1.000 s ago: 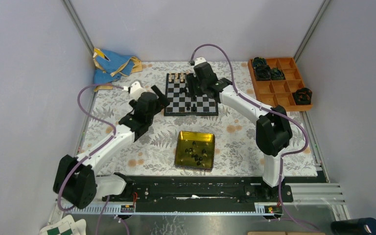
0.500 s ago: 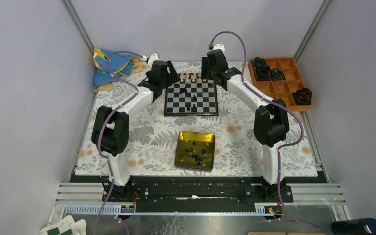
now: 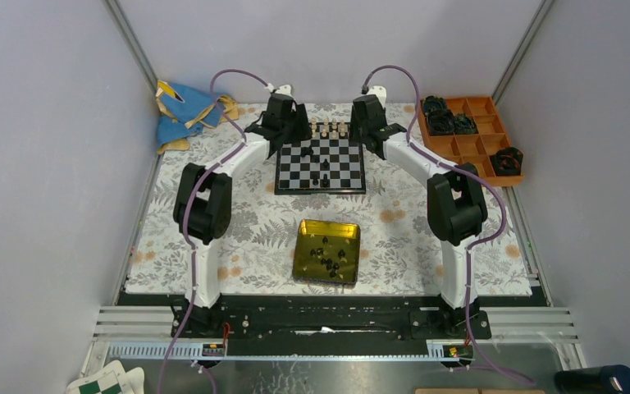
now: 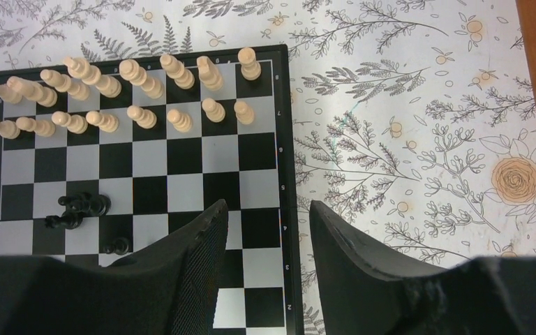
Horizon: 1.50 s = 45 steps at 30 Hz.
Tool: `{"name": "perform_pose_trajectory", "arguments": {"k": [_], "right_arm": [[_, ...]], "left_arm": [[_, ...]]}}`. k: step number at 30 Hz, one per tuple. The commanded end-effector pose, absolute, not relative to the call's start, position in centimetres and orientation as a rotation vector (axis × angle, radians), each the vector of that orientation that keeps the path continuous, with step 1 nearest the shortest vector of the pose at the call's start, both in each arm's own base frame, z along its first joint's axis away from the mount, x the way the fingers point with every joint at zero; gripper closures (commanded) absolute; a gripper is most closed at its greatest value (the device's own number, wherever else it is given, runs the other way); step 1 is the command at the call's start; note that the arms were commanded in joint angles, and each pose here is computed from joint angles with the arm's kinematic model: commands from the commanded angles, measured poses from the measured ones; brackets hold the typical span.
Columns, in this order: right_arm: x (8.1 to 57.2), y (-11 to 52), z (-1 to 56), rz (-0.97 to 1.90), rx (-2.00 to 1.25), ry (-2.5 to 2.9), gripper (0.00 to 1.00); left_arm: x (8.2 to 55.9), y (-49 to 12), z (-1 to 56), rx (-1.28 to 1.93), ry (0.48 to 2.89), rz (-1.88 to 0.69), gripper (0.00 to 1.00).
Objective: Set up the chess pieces on the board
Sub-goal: Pick up the chess piece from the chessboard.
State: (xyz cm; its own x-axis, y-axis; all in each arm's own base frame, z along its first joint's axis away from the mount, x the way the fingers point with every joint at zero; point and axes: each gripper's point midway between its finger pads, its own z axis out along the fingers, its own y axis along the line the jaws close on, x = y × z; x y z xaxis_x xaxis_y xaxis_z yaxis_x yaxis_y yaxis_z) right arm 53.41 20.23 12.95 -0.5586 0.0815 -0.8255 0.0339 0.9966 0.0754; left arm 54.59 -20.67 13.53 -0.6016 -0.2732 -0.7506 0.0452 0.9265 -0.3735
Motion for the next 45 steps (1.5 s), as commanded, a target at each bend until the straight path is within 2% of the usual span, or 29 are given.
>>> {"name": "perform_pose_trajectory", "arguments": {"k": [1,10,20,35,45], "right_arm": [[55.0,19.1,16.7,0.090,0.169,2.043,0.47],[55.1,19.0,16.6,0.098,0.175,2.043,0.50],[54.8,18.9,16.7,0.099,0.168,2.044,0.51],[54.8,19.2,15.8,0.111,0.170,2.059,0.51],[55.0,19.3,15.0,0.106,0.162,2.074,0.51]], "left_arm": [[54.0,-22.1,13.2,0.033,2.206,-0.418,0.37],[54.0,-23.4,11.5,0.133,2.226,-0.382,0.49],[54.5,-20.1,10.2,0.005,2.261,-0.215,0.52],[54.9,-19.1,8.1,-0.020,2.303,-0.231,0.58],[54.8,-19.5,7.3,-0.010,2.319,-0.249,0.59]]}}
